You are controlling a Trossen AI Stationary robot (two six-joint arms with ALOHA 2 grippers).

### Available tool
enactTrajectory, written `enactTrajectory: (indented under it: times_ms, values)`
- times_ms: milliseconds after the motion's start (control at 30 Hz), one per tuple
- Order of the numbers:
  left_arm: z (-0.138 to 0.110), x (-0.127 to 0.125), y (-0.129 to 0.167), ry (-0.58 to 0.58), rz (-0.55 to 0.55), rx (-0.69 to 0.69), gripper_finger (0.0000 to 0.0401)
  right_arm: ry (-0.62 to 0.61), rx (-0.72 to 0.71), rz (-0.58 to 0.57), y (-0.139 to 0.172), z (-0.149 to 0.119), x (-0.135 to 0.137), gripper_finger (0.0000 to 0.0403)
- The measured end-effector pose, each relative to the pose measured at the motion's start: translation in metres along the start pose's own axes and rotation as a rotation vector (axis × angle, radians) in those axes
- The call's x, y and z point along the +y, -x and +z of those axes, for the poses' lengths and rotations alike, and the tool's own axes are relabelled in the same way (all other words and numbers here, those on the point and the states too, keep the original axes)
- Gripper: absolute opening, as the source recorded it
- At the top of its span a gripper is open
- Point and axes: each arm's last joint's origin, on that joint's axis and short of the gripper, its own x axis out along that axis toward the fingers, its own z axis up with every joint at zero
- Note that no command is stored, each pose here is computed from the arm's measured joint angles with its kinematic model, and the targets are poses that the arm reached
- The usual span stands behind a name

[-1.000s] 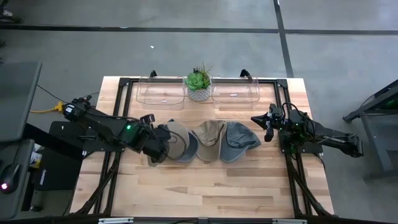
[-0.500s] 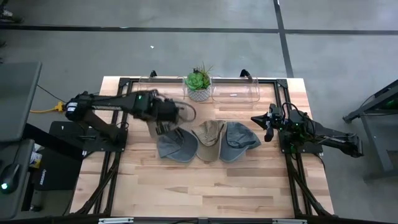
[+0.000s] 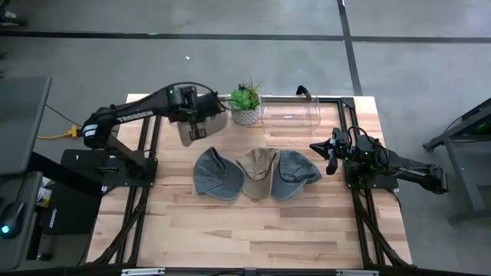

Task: Pick & Place hat
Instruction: Put the left brown cap into the left transparent bin

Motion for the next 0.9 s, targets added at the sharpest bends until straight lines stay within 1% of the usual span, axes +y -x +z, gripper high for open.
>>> enactTrajectory:
  times_ms: [200, 300, 400, 567, 733, 900]
  values:
    - [-0.004, 0.024, -0.013, -0.005, -0.046, 0.018, 0.0, 0.0, 0.0, -0.001, 0.0, 0.0, 0.0, 0.0005]
    - [-0.008, 0.036, -0.017, 0.004, -0.096, 0.014, 0.0, 0.0, 0.0, -0.001, 0.0, 0.0, 0.0, 0.0005]
    - [-0.012, 0.051, -0.016, 0.01, -0.128, -0.026, 0.0, 0.0, 0.0, -0.001, 0.0, 0.0, 0.0, 0.0004]
    - [-0.022, 0.077, -0.011, 0.042, -0.131, -0.093, 0.0, 0.0, 0.0, 0.0, 0.0, 0.0, 0.0, 0.0005]
    - [-0.033, 0.101, -0.009, 0.112, -0.214, -0.172, 0.0, 0.0, 0.0, -0.001, 0.0, 0.0, 0.0, 0.0005]
    - [-0.045, 0.119, -0.013, 0.15, -0.283, -0.236, 0.0, 0.0, 0.0, 0.0, 0.0, 0.0, 0.0, 0.0005]
